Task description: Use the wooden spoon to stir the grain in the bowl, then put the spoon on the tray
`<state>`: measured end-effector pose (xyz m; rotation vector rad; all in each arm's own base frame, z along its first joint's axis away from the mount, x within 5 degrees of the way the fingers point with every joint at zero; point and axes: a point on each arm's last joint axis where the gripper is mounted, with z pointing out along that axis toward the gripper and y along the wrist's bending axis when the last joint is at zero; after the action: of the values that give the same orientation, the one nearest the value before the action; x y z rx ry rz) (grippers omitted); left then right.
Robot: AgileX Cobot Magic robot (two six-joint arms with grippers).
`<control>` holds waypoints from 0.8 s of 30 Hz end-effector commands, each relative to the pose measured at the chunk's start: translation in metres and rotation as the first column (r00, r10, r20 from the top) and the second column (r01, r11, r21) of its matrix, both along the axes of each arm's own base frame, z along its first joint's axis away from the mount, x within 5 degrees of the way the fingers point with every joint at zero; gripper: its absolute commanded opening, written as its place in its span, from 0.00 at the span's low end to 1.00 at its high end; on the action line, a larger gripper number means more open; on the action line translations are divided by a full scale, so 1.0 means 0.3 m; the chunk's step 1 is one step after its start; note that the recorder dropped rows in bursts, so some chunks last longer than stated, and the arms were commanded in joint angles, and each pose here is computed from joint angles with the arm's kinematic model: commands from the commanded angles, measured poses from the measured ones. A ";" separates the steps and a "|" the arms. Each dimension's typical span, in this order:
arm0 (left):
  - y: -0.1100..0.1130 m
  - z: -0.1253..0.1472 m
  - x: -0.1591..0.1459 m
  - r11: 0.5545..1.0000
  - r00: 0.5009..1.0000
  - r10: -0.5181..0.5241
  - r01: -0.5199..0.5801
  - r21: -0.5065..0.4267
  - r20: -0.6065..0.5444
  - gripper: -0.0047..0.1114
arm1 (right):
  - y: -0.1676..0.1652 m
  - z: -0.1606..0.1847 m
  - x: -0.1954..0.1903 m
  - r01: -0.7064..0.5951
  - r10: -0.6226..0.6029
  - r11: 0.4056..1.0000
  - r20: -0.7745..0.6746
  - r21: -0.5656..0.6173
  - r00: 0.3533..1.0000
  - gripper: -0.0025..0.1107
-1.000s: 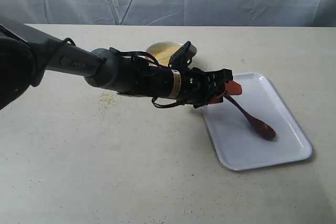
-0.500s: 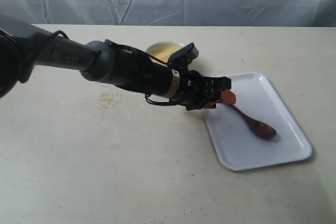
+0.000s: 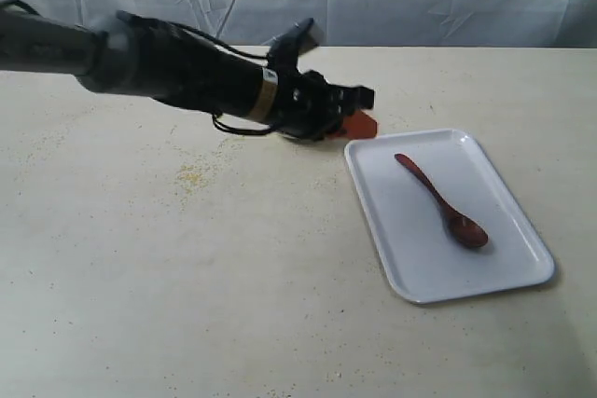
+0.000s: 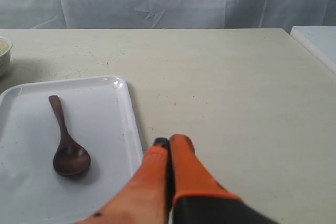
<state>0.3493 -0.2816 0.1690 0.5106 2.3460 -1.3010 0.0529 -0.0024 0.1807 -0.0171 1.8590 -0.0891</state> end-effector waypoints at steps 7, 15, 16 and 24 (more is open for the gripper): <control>0.316 0.360 0.052 0.931 0.849 0.290 -0.358 0.076 0.442 0.04 | 0.000 0.000 0.000 -0.001 0.001 1.000 0.014 0.003 1.000 0.01; 0.712 0.438 -0.032 0.575 0.515 0.231 -0.757 0.312 0.825 0.04 | 0.000 0.000 0.000 -0.001 0.001 1.000 0.014 0.003 1.000 0.01; 0.767 0.434 -0.050 0.476 0.484 0.197 -0.808 0.348 0.853 0.04 | 0.000 0.000 0.000 -0.001 0.001 1.000 0.014 0.003 1.000 0.01; 1.006 0.312 -0.243 0.152 0.711 0.431 -0.665 0.732 0.556 0.04 | 0.000 0.000 0.000 -0.001 0.001 1.000 0.014 0.003 1.000 0.01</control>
<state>0.2931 0.0179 0.2759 -0.0265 2.2109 0.6611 0.0529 -0.0024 0.1807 -0.0171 1.8590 -0.0891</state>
